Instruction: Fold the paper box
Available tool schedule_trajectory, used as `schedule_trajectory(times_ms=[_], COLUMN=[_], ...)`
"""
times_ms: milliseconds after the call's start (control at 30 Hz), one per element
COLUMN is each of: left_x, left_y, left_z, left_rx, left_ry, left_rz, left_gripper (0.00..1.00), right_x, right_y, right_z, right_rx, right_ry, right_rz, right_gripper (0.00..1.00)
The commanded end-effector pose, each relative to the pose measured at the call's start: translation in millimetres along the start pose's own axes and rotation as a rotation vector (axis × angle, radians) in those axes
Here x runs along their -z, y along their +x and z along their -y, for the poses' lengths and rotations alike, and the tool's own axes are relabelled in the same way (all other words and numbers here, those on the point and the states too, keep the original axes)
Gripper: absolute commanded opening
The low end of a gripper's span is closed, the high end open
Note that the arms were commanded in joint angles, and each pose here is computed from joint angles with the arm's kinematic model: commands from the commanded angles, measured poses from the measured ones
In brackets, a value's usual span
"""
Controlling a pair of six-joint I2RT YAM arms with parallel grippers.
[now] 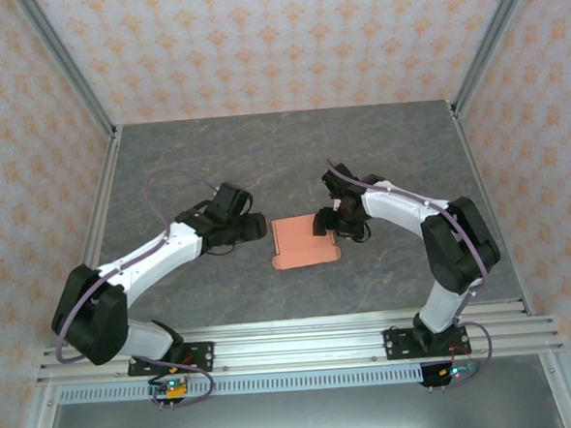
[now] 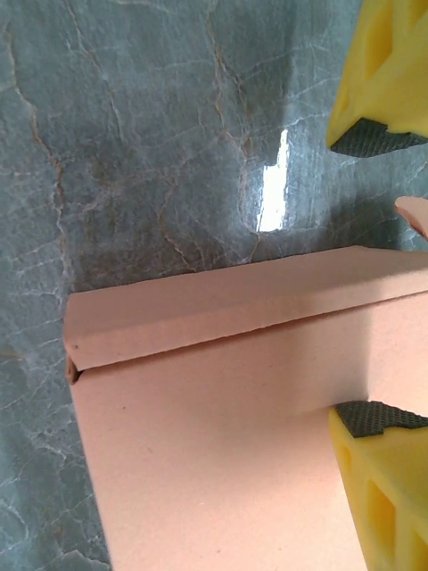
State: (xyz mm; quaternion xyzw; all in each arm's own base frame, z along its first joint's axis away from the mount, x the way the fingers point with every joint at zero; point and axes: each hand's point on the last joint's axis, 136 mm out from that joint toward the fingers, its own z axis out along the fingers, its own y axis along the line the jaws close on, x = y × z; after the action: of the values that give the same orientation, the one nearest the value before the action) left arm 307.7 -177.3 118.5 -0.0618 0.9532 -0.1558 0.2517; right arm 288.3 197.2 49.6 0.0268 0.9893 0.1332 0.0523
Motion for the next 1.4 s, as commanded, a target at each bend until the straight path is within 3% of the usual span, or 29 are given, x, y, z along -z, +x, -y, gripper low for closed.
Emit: schedule_trajectory(times_ms=[0, 233, 367, 533, 600, 667, 800, 1000, 1367], left_x=[12.1, -36.3, -45.9, -57.8, -67.9, -78.1, -91.9, -96.3, -100.0], left_y=[-7.4, 25.5, 36.5, 44.0, 50.1, 55.8, 59.9, 72.2, 81.1], left_z=[19.0, 11.4, 30.3, 40.1, 40.8, 37.0, 19.1, -7.4, -14.0], left_rx=[-0.050, -0.038, -0.056, -0.090, -0.095, -0.072, 0.019, 0.080, 0.100], left_ry=[0.084, 0.095, 0.214, 0.261, 0.274, 0.281, 0.308, 0.312, 0.325], left_rz=[0.030, -0.077, -0.130, -0.188, -0.234, -0.290, -0.332, -0.377, -0.411], left_gripper=[0.67, 0.66, 0.65, 0.59, 0.52, 0.44, 0.38, 0.34, 0.33], right_x=[0.2, 40.6, 56.7, 41.5, 35.3, 30.2, 28.1, 30.9, 14.8], right_y=[-5.0, -27.9, -27.5, -13.3, -11.8, -13.2, -13.2, -15.6, -30.6], right_z=[7.7, -9.0, -5.2, -4.3, -3.0, 5.3, 4.3, -7.4, -31.8], right_rx=[-0.008, -0.090, -0.077, -0.123, -0.146, -0.166, -0.172, -0.147, -0.186], right_ry=[0.050, -0.023, -0.046, -0.193, -0.254, -0.270, -0.380, -0.505, -0.683], right_rz=[0.038, 0.188, 0.241, 0.160, 0.151, 0.152, 0.117, 0.065, 0.004], right_gripper=[0.74, 0.76, 0.74, 0.72, 0.73, 0.76, 0.79, 0.80, 0.78])
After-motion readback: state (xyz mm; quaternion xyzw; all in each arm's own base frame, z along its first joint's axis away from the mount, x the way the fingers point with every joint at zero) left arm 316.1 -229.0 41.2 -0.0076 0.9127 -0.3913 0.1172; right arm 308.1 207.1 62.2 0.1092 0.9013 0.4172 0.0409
